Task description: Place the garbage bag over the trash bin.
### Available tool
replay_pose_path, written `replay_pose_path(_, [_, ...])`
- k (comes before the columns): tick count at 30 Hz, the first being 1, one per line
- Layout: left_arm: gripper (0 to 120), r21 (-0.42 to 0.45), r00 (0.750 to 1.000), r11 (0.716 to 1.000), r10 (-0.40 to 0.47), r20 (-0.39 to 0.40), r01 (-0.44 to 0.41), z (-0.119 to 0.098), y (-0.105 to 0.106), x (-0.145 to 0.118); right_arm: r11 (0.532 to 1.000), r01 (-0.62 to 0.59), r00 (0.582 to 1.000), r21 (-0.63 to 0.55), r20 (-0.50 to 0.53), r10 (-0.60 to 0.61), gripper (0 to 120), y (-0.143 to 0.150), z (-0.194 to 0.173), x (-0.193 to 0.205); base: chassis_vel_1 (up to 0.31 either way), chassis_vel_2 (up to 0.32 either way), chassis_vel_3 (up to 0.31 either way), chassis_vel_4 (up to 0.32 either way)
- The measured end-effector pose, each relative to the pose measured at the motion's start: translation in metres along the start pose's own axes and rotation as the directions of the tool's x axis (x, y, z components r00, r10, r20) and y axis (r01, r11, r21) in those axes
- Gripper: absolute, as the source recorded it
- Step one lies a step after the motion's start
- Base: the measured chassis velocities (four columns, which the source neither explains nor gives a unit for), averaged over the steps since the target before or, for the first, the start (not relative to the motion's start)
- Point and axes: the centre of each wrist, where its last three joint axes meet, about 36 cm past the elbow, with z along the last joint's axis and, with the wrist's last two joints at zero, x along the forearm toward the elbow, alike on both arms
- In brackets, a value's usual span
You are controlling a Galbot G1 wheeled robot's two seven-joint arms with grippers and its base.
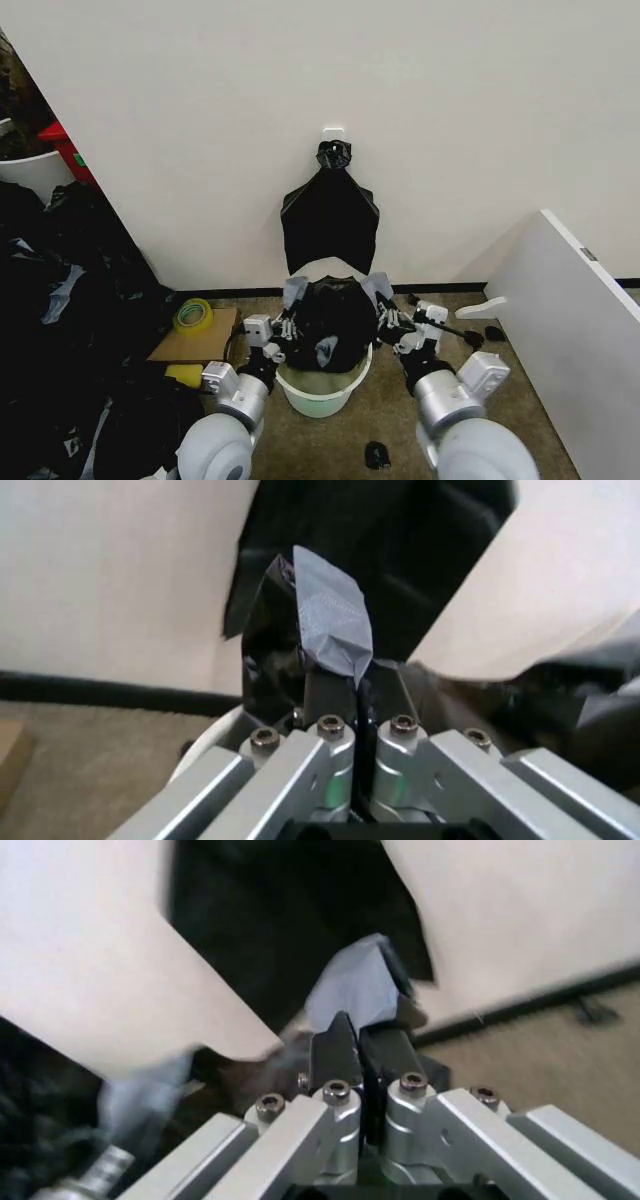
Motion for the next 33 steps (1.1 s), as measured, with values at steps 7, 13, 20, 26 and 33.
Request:
replay_pose_path(7, [0, -0.013, 1.000, 1.000, -0.025, 0.010, 0.025, 0.007, 0.000, 0.008, 0.994, -0.086, 0.993, 0.067, -0.074, 0.091, 0, -0.013, 0.048, 0.000, 0.000, 0.000, 0.000, 0.000])
replay_pose_path(13, [0, -0.013, 0.999, 0.999, -0.033, 0.017, 0.033, -0.004, -0.005, 0.030, 0.982, -0.114, 0.984, 0.147, -0.116, 0.132, 0, -0.010, 0.052, 0.018, 0.000, 0.000, 0.000, 0.000])
replay_pose_path(20, [0, -0.016, 0.996, 0.998, -0.067, -0.065, 0.066, 0.017, -0.001, 0.062, 0.960, -0.174, 0.956, 0.217, -0.198, 0.218, 0, -0.012, 0.061, 0.022, 0.000, 0.000, 0.000, 0.000])
replay_pose_path(26, [0, -0.032, 0.990, 0.995, -0.094, -0.104, 0.091, 0.029, 0.006, 0.070, 0.957, -0.163, 0.938, 0.239, -0.263, 0.226, 0, -0.008, 0.063, 0.026, 0.000, 0.000, 0.000, 0.000])
replay_pose_path(33, [0, -0.046, 0.984, 0.994, -0.107, -0.140, 0.102, 0.035, 0.010, 0.079, 0.950, -0.147, 0.913, 0.276, -0.331, 0.238, 0, -0.006, 0.069, 0.025, 0.000, 0.000, 0.000, 0.000])
